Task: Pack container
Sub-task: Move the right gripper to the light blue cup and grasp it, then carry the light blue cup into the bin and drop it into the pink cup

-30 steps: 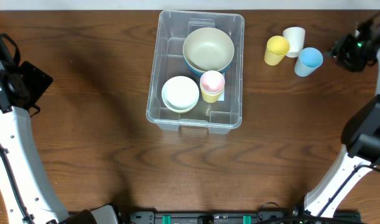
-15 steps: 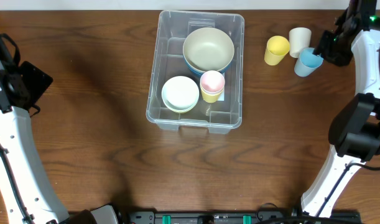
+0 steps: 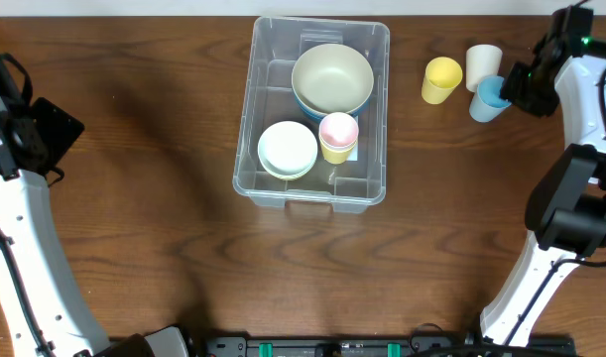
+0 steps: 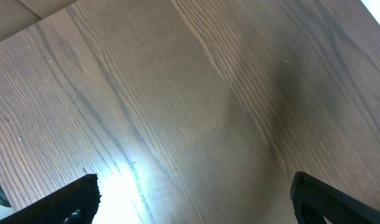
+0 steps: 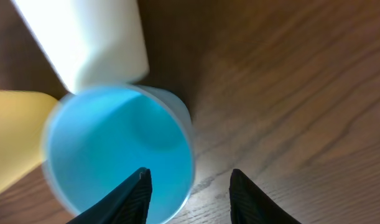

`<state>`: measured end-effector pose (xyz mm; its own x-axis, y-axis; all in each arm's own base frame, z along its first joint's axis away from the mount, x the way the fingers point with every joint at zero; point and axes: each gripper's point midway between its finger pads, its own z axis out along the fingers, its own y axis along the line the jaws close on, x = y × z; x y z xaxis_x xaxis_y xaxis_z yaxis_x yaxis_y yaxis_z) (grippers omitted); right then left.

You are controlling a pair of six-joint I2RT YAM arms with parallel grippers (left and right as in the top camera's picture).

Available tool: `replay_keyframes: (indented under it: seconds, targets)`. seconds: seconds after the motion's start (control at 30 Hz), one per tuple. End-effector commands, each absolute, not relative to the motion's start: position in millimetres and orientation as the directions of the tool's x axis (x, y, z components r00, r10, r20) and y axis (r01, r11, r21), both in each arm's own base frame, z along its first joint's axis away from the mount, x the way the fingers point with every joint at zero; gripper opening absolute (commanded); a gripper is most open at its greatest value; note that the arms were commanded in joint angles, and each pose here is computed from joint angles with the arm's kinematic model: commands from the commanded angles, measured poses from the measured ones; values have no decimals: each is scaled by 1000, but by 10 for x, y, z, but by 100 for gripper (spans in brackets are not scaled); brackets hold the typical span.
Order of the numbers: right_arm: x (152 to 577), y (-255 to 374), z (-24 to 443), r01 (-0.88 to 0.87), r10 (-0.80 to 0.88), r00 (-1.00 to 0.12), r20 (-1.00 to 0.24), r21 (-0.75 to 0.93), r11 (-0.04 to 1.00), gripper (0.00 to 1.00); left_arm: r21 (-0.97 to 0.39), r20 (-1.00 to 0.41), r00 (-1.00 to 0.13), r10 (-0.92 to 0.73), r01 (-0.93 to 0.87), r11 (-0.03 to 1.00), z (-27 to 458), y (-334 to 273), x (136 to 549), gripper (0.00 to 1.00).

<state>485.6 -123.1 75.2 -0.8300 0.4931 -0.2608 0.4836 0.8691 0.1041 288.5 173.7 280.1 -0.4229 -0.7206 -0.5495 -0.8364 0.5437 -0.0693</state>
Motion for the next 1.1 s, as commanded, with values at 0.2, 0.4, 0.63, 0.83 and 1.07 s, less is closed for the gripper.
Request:
replay_keyframes:
  seconds: [0.2,0.4,0.63,0.83,1.07]
  targets:
    - [4845,-1283,739,528,533,-798,-282,102,843,2,-60,-562,-423,-711,-836,545,2848,1769,2873,98]
    - [4913,-1173,1426,492,510,-770,-384,151,857,1,-60,-562,-423,-711,-836,545,2848,1769,2873,98]
    - [4739,-153,2617,206,275,-791,-546,187,961,1,-60,-562,-423,-711,-836,545,2848,1769,2873,98]
    - [4515,1057,2769,-77,36,-822,-568,174,982,1,-60,-562,-423,-711,-836,545,2848,1769,2873,98]
    - [4216,2006,2364,-251,-150,-870,-469,161,955,1,-60,-562,-423,-711,-836,545,2849,1769,2874,98]
